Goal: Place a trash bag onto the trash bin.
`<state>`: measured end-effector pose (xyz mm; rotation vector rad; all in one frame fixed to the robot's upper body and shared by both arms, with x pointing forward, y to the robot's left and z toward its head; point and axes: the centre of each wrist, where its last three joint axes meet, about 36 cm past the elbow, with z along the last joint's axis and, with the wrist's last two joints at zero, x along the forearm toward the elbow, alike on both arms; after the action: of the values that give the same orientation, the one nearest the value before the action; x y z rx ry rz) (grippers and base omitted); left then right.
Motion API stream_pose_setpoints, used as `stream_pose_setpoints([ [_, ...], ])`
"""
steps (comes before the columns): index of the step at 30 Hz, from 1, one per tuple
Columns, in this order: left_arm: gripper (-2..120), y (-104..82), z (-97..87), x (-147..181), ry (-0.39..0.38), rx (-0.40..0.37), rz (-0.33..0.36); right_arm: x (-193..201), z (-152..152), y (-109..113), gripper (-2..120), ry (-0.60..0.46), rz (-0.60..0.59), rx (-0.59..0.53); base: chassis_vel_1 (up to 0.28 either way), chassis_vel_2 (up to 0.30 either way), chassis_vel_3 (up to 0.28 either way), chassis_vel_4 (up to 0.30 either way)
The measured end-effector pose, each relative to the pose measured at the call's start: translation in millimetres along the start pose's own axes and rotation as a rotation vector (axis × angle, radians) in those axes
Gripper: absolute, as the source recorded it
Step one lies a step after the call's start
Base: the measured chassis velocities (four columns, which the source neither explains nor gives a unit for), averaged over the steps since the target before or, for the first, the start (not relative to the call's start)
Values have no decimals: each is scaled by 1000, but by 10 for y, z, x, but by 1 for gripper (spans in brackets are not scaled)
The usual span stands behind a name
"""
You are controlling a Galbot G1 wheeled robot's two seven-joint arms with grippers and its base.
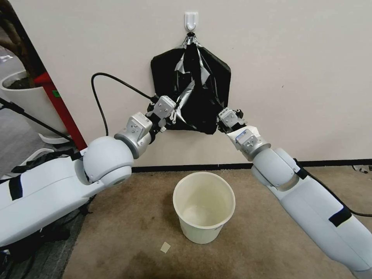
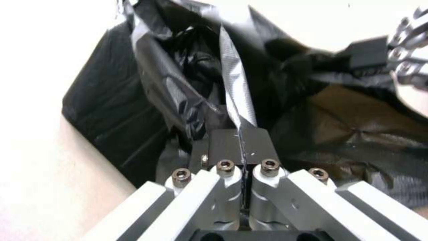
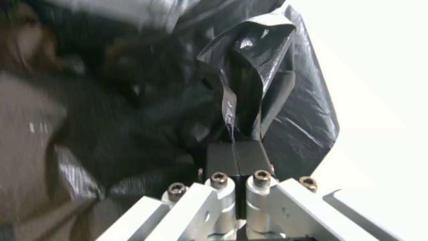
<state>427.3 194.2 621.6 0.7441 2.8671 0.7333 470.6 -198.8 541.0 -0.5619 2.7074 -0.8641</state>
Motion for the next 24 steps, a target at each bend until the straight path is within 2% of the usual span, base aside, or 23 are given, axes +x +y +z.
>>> stream_pose_setpoints([
  [1,0,0,0,0,0,0,0,0,0,0,0,0,0,0,0,0,0,0],
  [4,0,-34,63,96,1,18,-2,143,-57,35,0,-54,-7,-146,0,0,0,0],
  [5,0,-34,63,96,1,18,-2,143,-57,35,0,-54,-7,-146,0,0,0,0],
  [9,0,-70,193,249,-10,37,-28,408,-160,116,0,-110,-45,-364,0,0,0,0],
  [11,0,-77,208,268,-10,41,-30,436,-165,135,0,-113,-51,-383,0,0,0,0],
  [13,0,-105,249,362,-17,60,-38,555,-189,224,0,-123,-71,-462,0,0,0,0],
  [24,0,-165,266,680,-45,96,-55,915,-272,364,0,-123,-72,-591,0,0,0,0],
])
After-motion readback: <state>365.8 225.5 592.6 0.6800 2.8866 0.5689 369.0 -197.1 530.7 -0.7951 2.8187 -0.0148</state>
